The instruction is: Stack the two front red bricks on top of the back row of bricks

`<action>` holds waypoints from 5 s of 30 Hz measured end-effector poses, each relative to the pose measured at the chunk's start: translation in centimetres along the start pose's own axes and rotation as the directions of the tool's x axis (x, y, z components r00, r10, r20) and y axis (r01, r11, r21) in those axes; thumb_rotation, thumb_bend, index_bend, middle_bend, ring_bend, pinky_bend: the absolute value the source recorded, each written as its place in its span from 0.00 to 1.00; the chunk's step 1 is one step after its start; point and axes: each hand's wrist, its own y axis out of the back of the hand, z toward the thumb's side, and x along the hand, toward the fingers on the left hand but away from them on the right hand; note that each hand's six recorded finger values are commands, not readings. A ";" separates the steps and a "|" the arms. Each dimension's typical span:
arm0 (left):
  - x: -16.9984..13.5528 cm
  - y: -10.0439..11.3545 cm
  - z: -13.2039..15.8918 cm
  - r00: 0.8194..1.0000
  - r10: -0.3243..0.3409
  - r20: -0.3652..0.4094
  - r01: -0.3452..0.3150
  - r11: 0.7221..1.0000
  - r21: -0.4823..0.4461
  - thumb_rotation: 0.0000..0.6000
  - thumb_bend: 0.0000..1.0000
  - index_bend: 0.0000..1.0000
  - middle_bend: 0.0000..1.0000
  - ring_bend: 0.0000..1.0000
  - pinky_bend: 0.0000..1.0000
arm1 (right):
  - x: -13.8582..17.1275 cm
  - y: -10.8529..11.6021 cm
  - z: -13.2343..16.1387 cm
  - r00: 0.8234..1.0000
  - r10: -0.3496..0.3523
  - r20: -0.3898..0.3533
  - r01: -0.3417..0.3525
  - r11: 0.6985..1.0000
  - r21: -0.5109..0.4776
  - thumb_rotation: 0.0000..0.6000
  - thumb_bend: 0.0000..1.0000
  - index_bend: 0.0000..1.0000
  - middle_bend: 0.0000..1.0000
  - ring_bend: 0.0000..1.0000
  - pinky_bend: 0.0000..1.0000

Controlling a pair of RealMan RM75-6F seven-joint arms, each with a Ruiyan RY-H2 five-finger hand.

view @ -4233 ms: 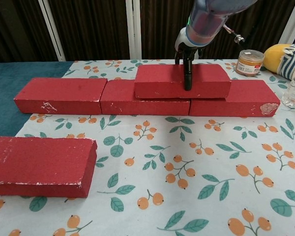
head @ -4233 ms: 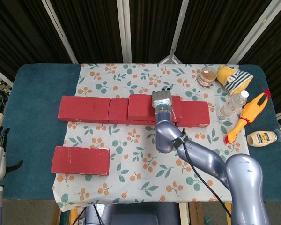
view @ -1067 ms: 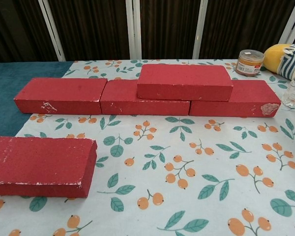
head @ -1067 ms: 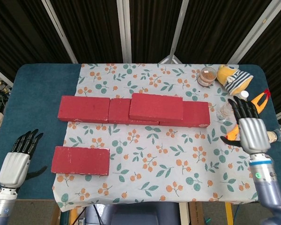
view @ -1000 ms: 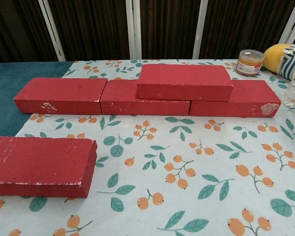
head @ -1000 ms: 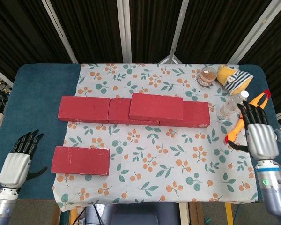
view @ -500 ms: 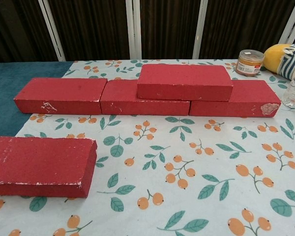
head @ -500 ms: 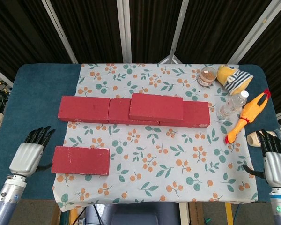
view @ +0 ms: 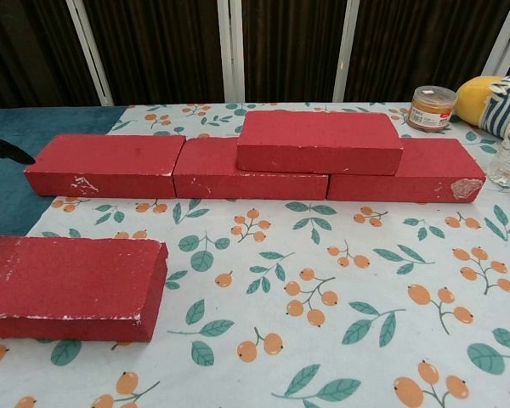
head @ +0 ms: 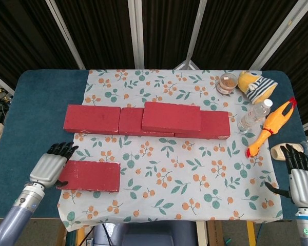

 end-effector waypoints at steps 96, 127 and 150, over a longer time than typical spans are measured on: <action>10.0 8.0 5.1 1.000 0.002 -0.015 0.000 0.994 0.108 1.00 0.00 0.33 0.40 0.31 0.31 | -0.9 -0.6 -1.9 0.993 0.029 0.116 -0.031 0.999 0.012 1.00 0.11 0.00 0.00 0.00 0.00; 23.5 16.3 5.5 0.999 -0.026 -0.038 0.033 0.983 0.183 1.00 0.00 0.32 0.38 0.30 0.27 | -1.8 -0.7 -3.9 0.967 -0.003 0.254 -0.014 0.998 0.065 1.00 0.11 0.00 0.00 0.00 0.00; 24.4 13.5 4.9 0.997 -0.079 -0.024 0.082 0.979 0.186 1.00 0.00 0.32 0.38 0.30 0.27 | -2.0 -0.8 -3.9 0.967 0.002 0.255 -0.018 0.998 0.062 1.00 0.11 0.00 0.00 0.00 0.00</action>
